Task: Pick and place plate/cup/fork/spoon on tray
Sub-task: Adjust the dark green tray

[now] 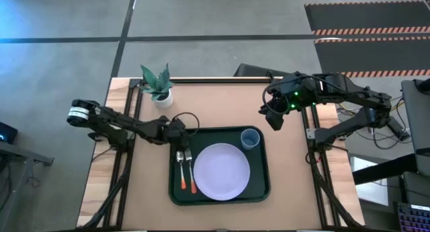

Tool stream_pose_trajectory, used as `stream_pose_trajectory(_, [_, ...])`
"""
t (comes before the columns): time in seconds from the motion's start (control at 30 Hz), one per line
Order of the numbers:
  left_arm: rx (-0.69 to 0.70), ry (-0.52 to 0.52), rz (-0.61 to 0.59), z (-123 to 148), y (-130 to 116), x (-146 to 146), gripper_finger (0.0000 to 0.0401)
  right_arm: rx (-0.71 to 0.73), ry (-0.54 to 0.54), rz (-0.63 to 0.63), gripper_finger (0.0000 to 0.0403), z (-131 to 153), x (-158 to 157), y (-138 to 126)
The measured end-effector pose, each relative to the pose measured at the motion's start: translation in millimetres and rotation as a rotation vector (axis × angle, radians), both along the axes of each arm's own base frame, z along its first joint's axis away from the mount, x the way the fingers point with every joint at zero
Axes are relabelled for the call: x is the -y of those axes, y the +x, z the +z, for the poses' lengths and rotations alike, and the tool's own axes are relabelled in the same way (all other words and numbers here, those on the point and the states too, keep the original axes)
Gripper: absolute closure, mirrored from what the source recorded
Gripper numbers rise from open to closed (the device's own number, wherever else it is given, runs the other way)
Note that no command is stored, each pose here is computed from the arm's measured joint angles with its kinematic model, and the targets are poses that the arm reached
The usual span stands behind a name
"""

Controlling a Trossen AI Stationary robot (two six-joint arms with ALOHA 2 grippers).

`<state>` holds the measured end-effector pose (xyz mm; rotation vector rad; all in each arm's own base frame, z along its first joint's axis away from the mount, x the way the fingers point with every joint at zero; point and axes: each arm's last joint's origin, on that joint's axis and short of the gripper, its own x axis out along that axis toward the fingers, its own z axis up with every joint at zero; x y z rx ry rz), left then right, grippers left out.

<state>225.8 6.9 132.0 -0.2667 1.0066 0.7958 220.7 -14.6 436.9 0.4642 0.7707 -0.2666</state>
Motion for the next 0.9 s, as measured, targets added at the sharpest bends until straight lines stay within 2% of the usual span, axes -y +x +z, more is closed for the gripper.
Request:
stream_pose_trajectory(0.3, [0.035, 0.039, -0.021, 3, 7, -22, 0.0309, 0.000, -0.001, 0.000, 0.0323, 0, 0, 0])
stream_pose_trajectory(0.57, [0.012, 0.071, -0.026, 4, 6, -39, 0.0309, 0.002, 0.022, -0.023, 0.0323, 0, 0, 0])
stream_pose_trajectory(0.9, [0.106, 0.121, -0.096, 18, 22, -45, 0.0309, 0.003, 0.023, -0.025, 0.0323, 0, 0, 0])
